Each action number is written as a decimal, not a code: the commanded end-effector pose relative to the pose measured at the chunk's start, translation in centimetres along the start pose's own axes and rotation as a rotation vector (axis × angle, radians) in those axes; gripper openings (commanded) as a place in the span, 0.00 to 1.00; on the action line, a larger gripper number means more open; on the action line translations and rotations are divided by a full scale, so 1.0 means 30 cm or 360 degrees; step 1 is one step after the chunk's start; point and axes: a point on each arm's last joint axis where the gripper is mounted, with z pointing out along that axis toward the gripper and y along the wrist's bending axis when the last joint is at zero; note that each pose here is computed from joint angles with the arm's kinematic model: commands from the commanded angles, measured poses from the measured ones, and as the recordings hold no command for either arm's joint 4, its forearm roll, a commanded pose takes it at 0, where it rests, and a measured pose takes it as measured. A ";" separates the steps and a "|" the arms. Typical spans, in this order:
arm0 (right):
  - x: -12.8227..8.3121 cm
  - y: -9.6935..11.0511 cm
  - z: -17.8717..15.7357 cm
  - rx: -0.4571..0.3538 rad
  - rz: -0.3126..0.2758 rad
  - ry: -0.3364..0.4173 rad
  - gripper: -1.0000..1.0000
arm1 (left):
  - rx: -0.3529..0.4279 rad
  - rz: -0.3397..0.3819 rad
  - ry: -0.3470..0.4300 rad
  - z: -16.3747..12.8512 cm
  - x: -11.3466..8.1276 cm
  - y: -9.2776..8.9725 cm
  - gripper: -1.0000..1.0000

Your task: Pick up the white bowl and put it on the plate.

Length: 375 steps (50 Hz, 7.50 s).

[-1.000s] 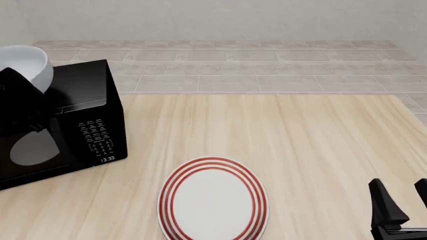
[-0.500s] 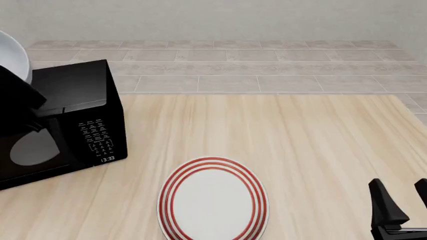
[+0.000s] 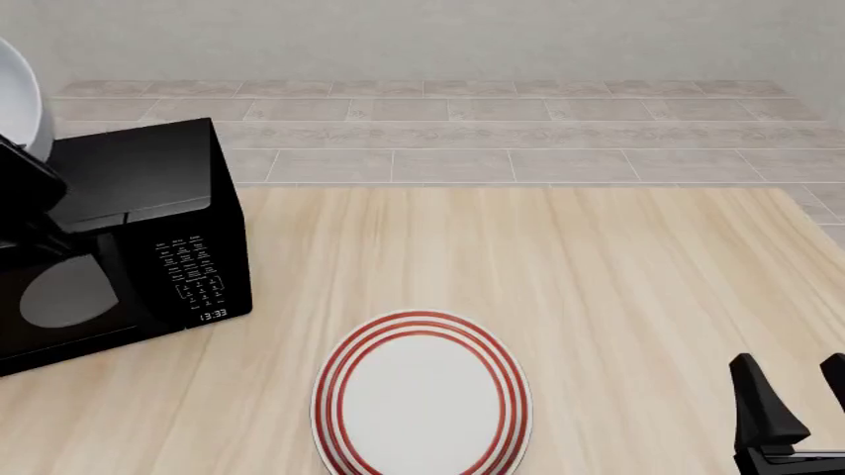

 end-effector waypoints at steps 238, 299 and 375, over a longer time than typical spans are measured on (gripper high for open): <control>0.000 0.000 0.000 0.0000 0.0000 0.0000 1.00 | 0.1564 0.0187 -0.0819 -0.373 -0.299 -0.687 0.00; 0.000 0.000 0.000 0.0000 0.0000 0.0000 1.00 | 0.1639 0.0164 -0.0786 -0.339 -0.324 -0.829 0.00; 0.000 0.000 0.000 0.0000 0.0000 0.0000 1.00 | 0.1730 0.0154 -0.0645 -0.305 -0.292 -0.969 0.00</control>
